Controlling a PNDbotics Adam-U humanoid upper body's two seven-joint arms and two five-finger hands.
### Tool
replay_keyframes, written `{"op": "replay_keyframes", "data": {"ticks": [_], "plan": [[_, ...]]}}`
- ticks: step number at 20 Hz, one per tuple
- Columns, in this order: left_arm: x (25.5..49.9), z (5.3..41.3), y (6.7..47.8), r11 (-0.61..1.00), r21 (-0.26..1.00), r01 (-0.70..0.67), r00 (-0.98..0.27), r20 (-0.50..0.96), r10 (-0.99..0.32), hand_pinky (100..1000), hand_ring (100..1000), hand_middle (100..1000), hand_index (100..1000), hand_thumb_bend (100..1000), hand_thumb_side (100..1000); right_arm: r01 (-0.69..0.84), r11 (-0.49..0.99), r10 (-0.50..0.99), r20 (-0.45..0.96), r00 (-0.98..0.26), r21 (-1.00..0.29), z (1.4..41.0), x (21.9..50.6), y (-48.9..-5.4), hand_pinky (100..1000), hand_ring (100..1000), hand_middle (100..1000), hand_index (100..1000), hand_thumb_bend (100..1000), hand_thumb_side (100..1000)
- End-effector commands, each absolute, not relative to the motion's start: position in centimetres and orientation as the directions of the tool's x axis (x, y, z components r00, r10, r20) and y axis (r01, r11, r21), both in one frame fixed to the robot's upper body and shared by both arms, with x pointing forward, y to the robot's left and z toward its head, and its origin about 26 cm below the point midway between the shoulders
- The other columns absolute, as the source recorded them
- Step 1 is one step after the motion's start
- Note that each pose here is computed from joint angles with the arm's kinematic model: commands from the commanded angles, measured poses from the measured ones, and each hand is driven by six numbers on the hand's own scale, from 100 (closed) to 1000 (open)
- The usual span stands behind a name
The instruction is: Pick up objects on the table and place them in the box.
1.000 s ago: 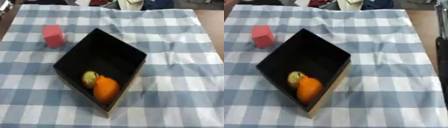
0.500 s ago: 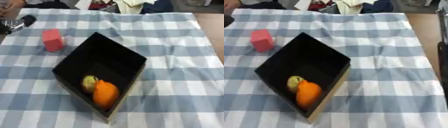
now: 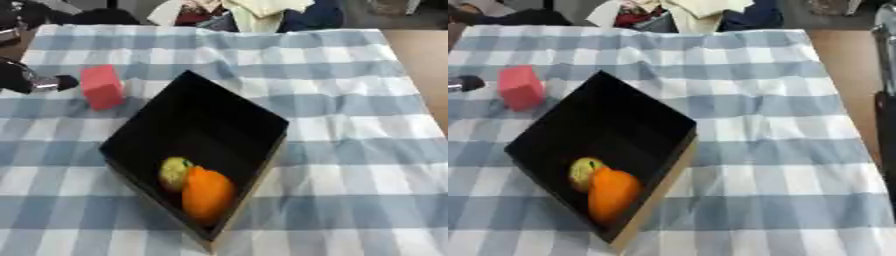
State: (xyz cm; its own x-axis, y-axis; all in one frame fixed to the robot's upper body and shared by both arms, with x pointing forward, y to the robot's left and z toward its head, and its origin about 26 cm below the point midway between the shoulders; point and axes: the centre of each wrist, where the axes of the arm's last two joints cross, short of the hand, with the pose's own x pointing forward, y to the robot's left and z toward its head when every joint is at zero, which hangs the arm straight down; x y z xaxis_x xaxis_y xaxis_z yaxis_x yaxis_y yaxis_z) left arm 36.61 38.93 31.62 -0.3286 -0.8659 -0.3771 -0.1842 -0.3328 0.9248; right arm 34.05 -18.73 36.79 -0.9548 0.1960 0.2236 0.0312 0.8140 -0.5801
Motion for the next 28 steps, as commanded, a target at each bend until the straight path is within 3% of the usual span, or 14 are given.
{"op": "replay_keyframes", "data": {"ticks": [1, 8, 13, 14, 21, 28], "plan": [[37.0, 32.6, 39.3, -0.362, 0.920, -0.151, -0.313, -0.392, -0.865, 823, 873, 833, 1000, 560, 853, 0.047, 0.811, 0.191, 0.188, -0.963, -0.583, 37.7, 33.4, -18.7, 926, 879, 809, 897, 100, 979], [38.9, 32.4, 39.2, -0.357, 0.933, -0.048, -0.340, -0.351, -0.872, 852, 909, 873, 1000, 634, 901, 0.038, 0.805, 0.187, 0.192, -0.964, -0.592, 37.7, 33.3, -18.6, 927, 876, 807, 896, 100, 987], [39.6, 32.9, 39.0, -0.357, 0.934, 0.008, -0.319, -0.336, -0.886, 859, 912, 867, 1000, 654, 902, 0.032, 0.798, 0.185, 0.193, -0.964, -0.602, 37.7, 33.4, -18.6, 928, 876, 805, 895, 100, 991], [39.6, 33.0, 38.9, -0.358, 0.934, 0.017, -0.317, -0.334, -0.888, 878, 919, 848, 1000, 693, 905, 0.032, 0.797, 0.185, 0.194, -0.963, -0.603, 37.7, 33.4, -18.7, 929, 875, 802, 896, 100, 996], [40.7, 33.0, 39.4, -0.342, 0.930, 0.133, -0.192, -0.314, -0.930, 885, 918, 838, 1000, 739, 900, 0.026, 0.793, 0.191, 0.206, -0.960, -0.609, 37.6, 33.4, -18.8, 930, 873, 796, 896, 100, 1000], [40.7, 34.0, 38.8, -0.277, 0.941, 0.195, -0.126, -0.255, -0.958, 872, 925, 854, 1000, 723, 894, 0.018, 0.793, 0.188, 0.217, -0.958, -0.609, 37.6, 33.5, -19.0, 930, 870, 788, 895, 100, 1000]]}}
